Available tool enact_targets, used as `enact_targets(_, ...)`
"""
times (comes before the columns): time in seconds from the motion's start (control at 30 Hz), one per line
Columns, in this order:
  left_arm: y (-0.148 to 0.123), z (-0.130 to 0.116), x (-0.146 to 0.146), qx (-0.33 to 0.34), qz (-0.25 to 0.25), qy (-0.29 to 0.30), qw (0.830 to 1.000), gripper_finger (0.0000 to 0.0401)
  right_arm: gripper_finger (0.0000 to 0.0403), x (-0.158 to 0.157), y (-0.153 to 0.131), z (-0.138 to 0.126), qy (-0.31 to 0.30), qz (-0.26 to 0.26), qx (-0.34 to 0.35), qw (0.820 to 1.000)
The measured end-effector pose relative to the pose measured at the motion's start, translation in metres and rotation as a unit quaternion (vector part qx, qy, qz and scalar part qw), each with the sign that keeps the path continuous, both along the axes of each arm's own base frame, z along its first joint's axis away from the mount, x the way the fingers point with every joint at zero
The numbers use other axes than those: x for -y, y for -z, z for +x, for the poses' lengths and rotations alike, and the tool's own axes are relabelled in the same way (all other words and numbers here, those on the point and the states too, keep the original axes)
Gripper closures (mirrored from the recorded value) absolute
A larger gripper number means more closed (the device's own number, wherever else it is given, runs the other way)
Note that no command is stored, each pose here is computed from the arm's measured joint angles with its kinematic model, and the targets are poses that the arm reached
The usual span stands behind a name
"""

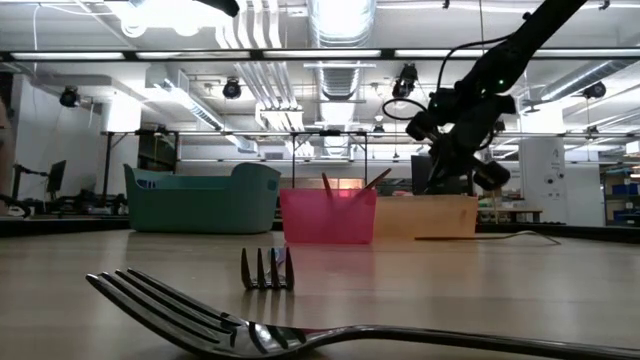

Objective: Sort silverware by color (type)
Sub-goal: Put the black fork into the orange bin

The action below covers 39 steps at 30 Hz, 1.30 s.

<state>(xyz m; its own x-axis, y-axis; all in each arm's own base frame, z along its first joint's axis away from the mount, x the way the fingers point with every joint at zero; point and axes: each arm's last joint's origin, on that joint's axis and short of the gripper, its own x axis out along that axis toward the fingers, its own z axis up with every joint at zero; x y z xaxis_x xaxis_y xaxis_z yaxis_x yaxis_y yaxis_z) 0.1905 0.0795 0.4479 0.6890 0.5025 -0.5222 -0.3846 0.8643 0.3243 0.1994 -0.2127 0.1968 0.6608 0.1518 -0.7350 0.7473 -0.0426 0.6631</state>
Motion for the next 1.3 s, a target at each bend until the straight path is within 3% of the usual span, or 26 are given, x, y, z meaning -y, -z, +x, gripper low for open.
enact_targets(0.4,0.0,0.0,0.0,0.002,-0.002,-0.002,1.0,0.0267,0.0387,0.0034,-0.0034,0.0018,0.006,-0.016,-0.008,1.0)
enact_targets(1.3,0.0,0.0,0.0,0.023,-0.032,-0.024,0.999,0.0267,0.0256,-0.0001,-0.0059,-0.0015,-0.013,-0.008,-0.033,0.999)
